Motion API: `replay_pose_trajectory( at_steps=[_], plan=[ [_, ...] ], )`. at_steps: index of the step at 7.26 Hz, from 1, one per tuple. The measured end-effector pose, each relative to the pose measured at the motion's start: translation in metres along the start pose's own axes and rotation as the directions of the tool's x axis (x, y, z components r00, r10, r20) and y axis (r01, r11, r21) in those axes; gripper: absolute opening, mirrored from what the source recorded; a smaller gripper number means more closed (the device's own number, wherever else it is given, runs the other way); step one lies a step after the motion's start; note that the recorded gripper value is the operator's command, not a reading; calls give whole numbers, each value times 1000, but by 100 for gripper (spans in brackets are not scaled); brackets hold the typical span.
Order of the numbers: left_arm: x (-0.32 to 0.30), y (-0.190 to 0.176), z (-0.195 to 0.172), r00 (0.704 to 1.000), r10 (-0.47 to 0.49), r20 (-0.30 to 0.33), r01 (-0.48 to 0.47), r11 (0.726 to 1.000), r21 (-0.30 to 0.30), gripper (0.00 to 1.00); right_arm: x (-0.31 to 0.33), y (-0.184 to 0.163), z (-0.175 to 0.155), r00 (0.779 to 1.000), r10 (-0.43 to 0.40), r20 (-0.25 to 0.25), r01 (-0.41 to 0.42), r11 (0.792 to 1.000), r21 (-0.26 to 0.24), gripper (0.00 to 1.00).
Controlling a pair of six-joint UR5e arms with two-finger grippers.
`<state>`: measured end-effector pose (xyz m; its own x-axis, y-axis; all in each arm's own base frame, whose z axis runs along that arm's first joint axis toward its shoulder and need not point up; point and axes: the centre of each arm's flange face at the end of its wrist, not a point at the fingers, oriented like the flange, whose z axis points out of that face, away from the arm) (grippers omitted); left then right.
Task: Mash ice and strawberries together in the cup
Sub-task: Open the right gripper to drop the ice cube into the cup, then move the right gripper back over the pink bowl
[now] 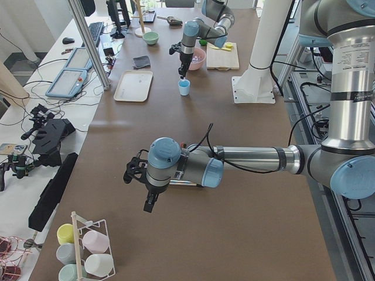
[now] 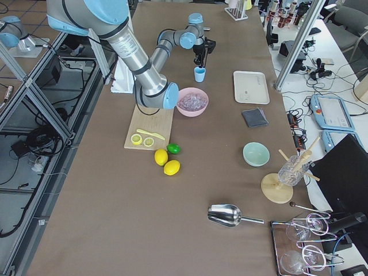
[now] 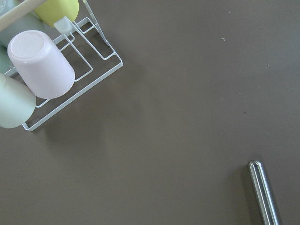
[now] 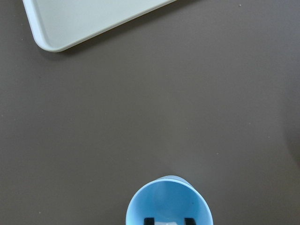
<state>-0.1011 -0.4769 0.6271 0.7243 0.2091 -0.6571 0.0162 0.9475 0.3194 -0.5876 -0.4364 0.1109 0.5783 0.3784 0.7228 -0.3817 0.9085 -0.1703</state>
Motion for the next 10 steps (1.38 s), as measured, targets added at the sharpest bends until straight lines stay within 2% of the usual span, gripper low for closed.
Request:
replay_pose_trajectory(
  at_steps=[4, 5, 8, 10],
  plan=[
    [0, 0, 0, 1000, 1, -1, -1, 1000, -1, 99, 4, -3, -5, 1000, -3, 25, 3, 1000, 0, 65],
    [0, 0, 0, 1000, 0, -1, 0, 1000, -1, 99, 25, -11, -6, 1000, -14, 28, 14, 1000, -2, 65],
    [-1, 4, 1, 1000, -2, -1, 2, 1000, -3, 99, 138, -55, -15, 989, -146, 7, 146, 989, -14, 63],
    [-1, 6, 2, 1000, -5, -1, 5, 1000, -5, 99, 184, -71, -16, 956, -292, -14, 292, 956, -20, 62]
  ],
)
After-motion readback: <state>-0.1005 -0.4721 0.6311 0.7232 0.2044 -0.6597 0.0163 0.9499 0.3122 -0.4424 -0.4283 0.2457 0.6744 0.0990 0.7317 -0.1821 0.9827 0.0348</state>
